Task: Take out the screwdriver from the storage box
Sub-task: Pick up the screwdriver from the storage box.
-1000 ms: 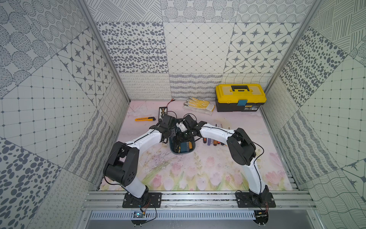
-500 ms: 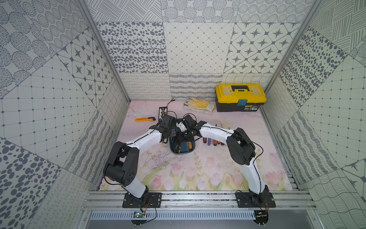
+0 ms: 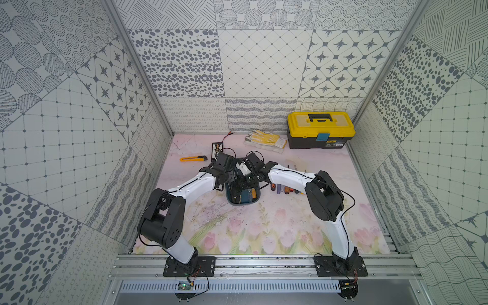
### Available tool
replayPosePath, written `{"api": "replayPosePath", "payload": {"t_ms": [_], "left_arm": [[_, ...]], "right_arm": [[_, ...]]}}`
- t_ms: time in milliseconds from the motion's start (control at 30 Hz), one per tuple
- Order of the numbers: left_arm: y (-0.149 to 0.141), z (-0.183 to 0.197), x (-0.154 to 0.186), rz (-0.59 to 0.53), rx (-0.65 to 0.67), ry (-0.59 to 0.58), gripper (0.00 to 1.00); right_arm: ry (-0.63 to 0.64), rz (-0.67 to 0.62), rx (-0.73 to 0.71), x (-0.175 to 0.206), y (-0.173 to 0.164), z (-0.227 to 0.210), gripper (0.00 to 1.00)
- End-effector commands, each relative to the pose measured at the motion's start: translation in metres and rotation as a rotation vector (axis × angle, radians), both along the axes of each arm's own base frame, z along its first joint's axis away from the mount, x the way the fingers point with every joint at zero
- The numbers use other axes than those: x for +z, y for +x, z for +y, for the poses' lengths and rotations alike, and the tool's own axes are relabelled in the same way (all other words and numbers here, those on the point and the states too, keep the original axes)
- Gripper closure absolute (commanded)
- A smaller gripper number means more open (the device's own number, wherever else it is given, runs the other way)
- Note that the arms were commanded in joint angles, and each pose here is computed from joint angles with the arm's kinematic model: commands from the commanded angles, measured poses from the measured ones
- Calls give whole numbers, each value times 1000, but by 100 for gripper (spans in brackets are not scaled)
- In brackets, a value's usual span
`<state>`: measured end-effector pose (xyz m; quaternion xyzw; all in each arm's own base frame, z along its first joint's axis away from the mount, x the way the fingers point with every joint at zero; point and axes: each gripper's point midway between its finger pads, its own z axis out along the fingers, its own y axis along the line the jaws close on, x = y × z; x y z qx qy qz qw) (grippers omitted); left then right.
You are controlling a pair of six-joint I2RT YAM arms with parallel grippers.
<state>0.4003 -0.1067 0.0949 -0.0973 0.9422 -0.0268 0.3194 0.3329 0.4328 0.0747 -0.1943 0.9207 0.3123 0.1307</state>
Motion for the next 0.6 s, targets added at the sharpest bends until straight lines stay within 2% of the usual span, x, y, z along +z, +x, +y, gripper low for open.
{"api": "replayPosePath", "payload": {"t_ms": [0,267,567], "left_arm": [[13,-2,17,-84,16,-31,100],[12,-1,17,-85,22,-25,100],[12,0,17,-84,22,-22,100]], "right_arm": [[34,-105,-13,37,10,-6,100],[19,-183,-78,64,24,-37,100],[-40,-245,-171,71,38,-85,100]]}}
